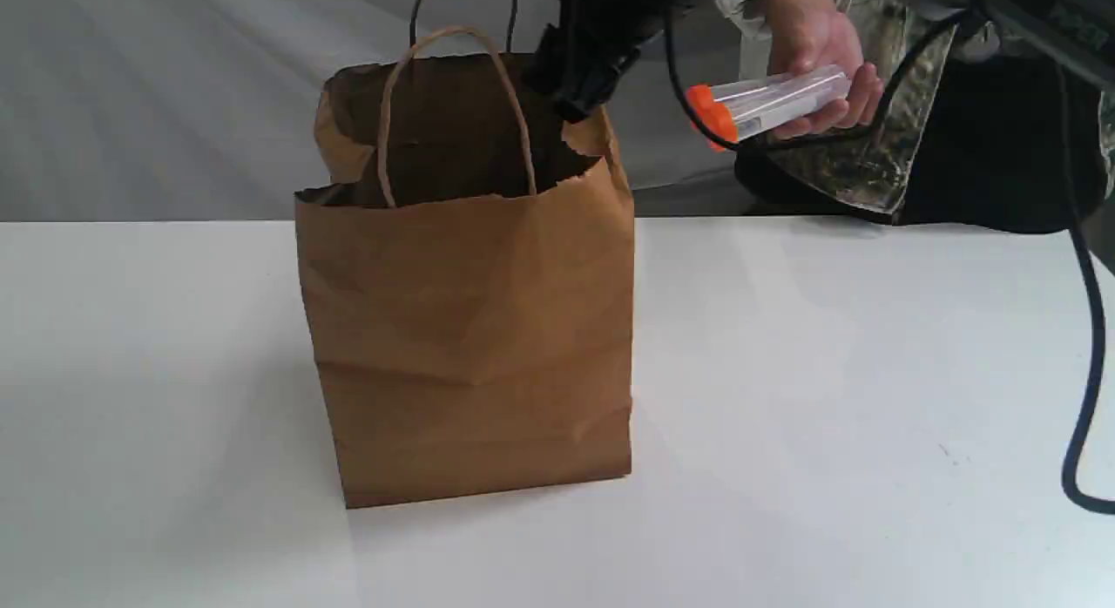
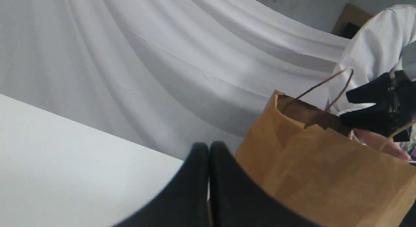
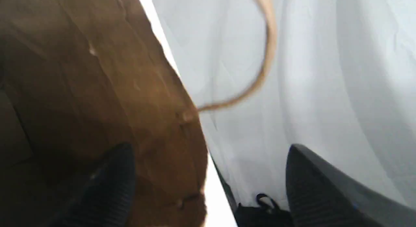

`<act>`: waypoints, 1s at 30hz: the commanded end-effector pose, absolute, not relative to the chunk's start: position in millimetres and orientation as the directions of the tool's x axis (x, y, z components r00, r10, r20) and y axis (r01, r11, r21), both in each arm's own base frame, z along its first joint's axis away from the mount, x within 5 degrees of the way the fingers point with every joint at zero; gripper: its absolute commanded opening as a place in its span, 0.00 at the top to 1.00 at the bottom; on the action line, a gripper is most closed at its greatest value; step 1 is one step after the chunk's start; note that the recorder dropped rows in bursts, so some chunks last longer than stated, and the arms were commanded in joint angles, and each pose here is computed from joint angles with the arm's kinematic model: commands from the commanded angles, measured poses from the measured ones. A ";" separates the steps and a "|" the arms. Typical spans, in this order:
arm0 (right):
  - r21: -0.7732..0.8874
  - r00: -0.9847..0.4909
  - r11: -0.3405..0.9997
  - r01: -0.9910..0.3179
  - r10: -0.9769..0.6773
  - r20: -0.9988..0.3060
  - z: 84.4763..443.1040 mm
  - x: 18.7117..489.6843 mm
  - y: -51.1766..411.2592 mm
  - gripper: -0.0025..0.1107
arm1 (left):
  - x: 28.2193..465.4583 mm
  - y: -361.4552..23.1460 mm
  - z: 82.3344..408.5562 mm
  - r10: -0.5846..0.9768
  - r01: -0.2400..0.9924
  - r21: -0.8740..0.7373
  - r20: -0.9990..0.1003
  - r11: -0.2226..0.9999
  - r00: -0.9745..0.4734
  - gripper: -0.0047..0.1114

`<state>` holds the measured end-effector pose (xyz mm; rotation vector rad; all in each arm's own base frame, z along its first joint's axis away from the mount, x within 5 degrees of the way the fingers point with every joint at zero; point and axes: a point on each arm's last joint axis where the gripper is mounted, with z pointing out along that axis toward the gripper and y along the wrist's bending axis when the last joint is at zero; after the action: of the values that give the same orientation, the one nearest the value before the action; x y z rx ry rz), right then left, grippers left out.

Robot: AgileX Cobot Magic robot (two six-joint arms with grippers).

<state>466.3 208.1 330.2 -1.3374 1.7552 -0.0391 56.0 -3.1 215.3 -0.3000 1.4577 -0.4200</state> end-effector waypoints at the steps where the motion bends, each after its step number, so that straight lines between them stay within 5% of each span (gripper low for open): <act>1: -0.481 -0.037 0.466 -0.742 -0.746 -0.665 328.4 476.3 193.8 0.41 | 56.0 -3.2 213.8 -0.455 0.095 -0.449 -0.889 0.888 0.057 0.96; 15: -0.253 -0.127 0.497 -0.830 -0.611 -0.782 313.1 480.2 187.7 0.64 | 56.0 -3.2 213.8 -0.455 0.095 -0.449 -0.889 0.888 0.057 0.96; 22: -0.176 -0.204 0.544 -0.821 -0.566 -0.799 312.7 479.4 188.0 0.91 | 56.0 -3.2 213.8 -0.455 0.095 -0.449 -0.889 0.888 0.057 0.96; 25: -0.147 -0.239 0.606 -0.782 -0.509 -0.827 315.6 483.2 187.2 0.87 | 56.0 -3.3 213.6 -0.455 0.095 -0.449 -0.889 0.888 0.055 0.96; 30: -0.133 -0.251 0.605 -0.785 -0.507 -0.824 314.9 482.3 187.4 0.55 | 56.0 -3.3 213.6 -0.455 0.095 -0.449 -0.889 0.888 0.055 0.96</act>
<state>482.2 189.2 311.2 -1.0496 1.9225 0.3720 56.0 -3.1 215.3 -0.3000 1.4577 -0.4200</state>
